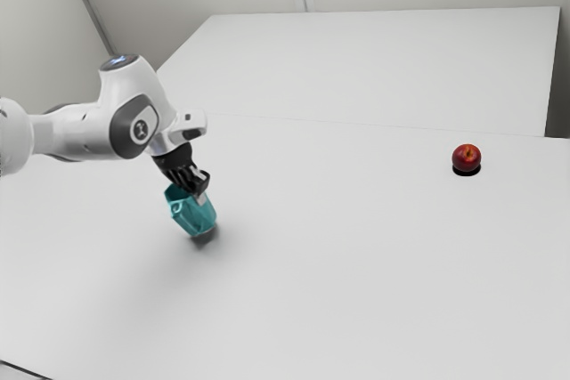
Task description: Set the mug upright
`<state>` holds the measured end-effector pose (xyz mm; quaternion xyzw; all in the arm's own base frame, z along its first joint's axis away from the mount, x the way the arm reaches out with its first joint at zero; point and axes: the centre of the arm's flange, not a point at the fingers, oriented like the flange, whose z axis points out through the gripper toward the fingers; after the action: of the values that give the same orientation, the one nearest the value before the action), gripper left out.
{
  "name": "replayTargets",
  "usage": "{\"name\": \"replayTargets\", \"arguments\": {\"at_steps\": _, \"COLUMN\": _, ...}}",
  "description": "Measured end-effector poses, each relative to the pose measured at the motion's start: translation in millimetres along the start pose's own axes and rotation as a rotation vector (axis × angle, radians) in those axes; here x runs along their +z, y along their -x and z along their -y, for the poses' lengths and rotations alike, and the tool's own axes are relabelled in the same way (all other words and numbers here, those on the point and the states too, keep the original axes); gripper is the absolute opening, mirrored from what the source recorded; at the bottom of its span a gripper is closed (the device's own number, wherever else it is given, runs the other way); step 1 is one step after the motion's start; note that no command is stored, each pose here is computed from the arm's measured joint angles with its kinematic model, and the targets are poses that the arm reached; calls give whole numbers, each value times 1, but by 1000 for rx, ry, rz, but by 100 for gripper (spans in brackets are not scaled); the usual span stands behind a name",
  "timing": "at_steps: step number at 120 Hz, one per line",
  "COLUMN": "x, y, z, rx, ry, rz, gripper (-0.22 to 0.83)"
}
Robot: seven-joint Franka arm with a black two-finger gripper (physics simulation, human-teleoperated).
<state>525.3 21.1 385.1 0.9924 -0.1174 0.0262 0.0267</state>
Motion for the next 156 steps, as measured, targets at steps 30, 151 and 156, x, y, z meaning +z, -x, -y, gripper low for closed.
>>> {"name": "replayTargets", "arguments": {"at_steps": 30, "x": 13, "y": -11, "z": -24, "rx": -36, "ry": 3, "rz": 44, "gripper": -17}}
{"name": "replayTargets", "arguments": {"at_steps": 151, "x": 22, "y": -25, "z": -50, "rx": -117, "ry": 0, "rz": 66, "gripper": 13}}
{"name": "replayTargets", "arguments": {"at_steps": 156, "x": 18, "y": -24, "z": -49, "rx": -121, "ry": 2, "rz": 60, "gripper": 18}}
